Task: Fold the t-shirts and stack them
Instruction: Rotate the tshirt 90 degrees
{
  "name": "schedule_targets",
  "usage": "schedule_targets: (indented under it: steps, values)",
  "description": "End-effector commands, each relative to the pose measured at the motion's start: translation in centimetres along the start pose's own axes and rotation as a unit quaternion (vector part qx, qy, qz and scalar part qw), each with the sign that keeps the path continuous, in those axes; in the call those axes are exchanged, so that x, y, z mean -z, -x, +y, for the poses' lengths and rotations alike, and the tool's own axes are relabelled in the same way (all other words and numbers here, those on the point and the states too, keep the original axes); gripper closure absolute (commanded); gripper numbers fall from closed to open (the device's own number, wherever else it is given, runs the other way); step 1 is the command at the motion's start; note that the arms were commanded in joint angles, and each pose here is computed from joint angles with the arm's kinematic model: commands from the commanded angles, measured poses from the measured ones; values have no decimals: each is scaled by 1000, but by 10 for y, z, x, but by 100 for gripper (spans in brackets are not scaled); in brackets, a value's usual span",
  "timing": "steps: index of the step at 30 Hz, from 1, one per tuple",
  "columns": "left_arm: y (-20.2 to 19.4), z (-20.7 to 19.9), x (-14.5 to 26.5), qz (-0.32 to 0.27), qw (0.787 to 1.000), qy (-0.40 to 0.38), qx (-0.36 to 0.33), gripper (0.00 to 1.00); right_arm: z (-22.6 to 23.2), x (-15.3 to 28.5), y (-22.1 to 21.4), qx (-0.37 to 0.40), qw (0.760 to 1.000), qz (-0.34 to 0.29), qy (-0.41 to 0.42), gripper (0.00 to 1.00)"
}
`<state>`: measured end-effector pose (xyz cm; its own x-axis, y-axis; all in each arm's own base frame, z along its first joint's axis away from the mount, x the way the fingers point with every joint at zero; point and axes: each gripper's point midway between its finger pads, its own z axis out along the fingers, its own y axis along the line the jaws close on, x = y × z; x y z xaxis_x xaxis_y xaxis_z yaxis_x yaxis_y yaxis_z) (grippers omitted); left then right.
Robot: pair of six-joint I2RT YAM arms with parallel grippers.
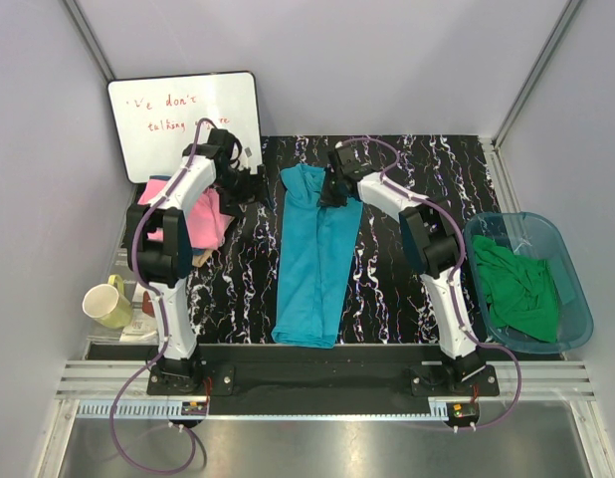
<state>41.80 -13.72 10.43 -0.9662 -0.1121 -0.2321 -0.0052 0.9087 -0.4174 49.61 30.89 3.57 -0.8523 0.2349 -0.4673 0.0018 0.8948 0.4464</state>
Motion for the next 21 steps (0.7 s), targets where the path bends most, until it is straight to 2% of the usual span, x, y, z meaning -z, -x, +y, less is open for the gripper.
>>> schedule_targets:
  steps: [1,12,21]
  values:
    - [4,-13,24,-30,999,-25,-23,1,21,1,18,31,999,-30,18,90]
    - [3,-11,18,-23,999,-26,-19,1,74,37,26,89,991,-39,96,90]
    - [-1,-10,13,-13,999,-31,-19,1,66,76,47,103,988,-95,60,92]
